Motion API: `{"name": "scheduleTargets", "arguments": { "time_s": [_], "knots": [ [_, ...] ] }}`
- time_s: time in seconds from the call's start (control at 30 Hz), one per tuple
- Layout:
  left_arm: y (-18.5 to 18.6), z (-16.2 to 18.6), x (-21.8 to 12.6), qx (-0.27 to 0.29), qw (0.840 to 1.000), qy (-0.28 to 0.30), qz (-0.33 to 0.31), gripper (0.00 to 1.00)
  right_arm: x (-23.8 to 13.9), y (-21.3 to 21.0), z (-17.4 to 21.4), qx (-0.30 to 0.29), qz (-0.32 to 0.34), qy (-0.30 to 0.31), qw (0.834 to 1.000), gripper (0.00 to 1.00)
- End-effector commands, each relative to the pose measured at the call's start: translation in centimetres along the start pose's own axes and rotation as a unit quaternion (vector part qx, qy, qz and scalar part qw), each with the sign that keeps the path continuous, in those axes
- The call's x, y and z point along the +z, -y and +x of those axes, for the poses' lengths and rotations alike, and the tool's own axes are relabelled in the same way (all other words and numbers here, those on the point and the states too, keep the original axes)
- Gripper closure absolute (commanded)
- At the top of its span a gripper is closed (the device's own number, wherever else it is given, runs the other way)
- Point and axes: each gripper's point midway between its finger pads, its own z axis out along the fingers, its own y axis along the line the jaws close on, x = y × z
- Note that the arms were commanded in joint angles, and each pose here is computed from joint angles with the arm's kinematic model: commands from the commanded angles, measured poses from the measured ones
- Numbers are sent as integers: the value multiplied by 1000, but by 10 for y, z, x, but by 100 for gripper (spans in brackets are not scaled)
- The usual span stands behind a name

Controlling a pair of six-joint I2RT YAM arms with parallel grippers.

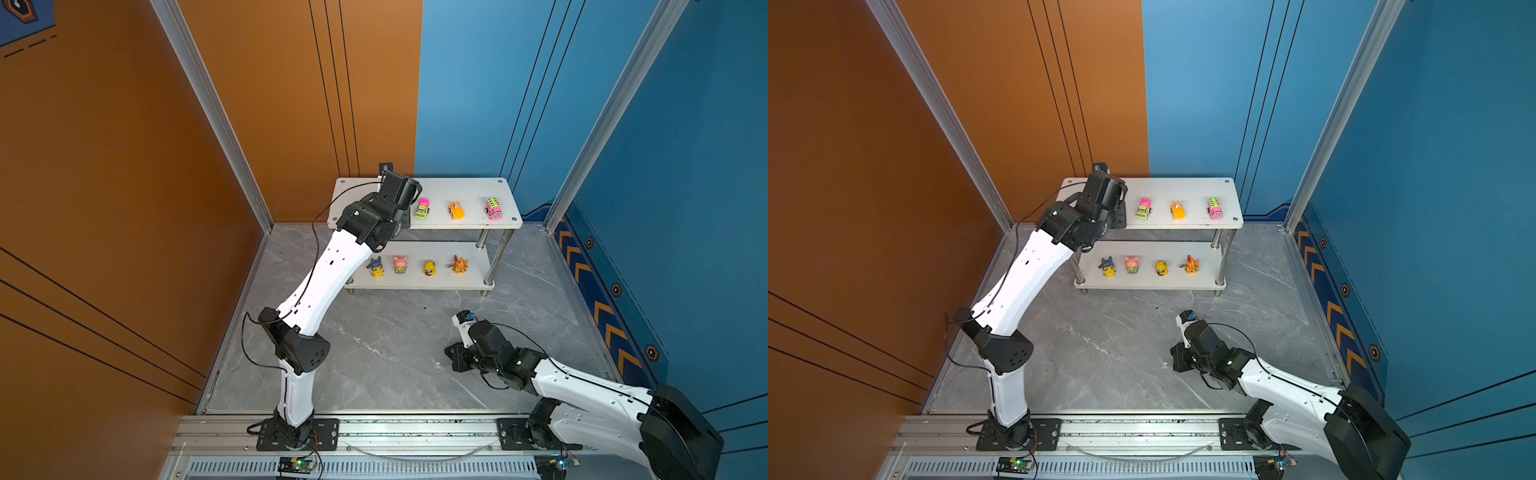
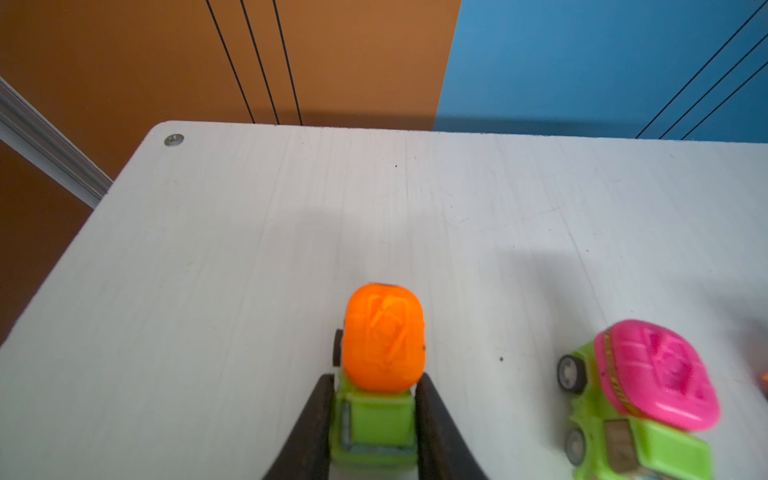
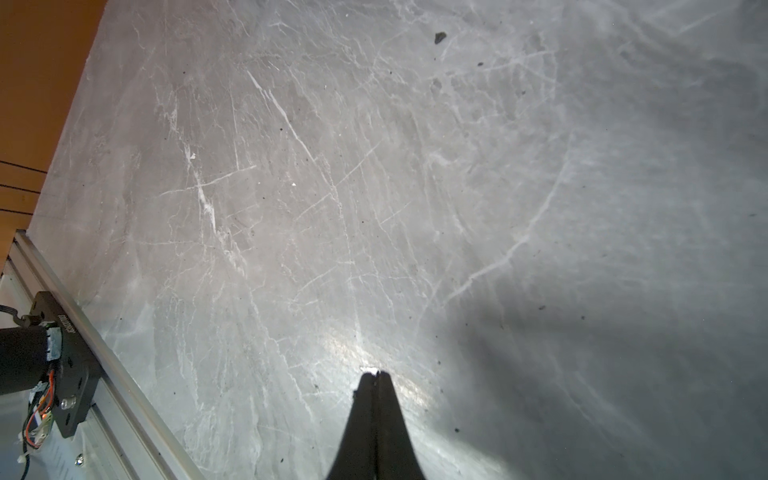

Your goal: Place and organize the plastic toys onto the shelf

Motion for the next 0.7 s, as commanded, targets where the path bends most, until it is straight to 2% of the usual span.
{"name": "scheduleTargets", "arguments": {
  "time_s": [0.0,0.13,0.3,0.47,0.6,0.67],
  "knots": [
    [-11,-4,-10,-6,1000,8,-17,60,-3,5,8,6,2,-9,1000,100],
    [-12,-3,-6,-10,1000,5,-19,52,-5,7,9,5,6,-6,1000,100],
    [-8,-4,-7,-14,1000,6,-12,48,-7,8,8,6,9,-4,1000,100],
    [-4,-16,-32,-9,999,31,-2,48,-14,10,5,5,20,-8,1000,100],
    [-1,-31,-72,4,998,66,9,45,-40,29,-2,14,92,-1,996,100],
    [-2,-34,-97,9,996,82,16,43,-68,52,-9,19,173,19,985,94]
  ]
}}
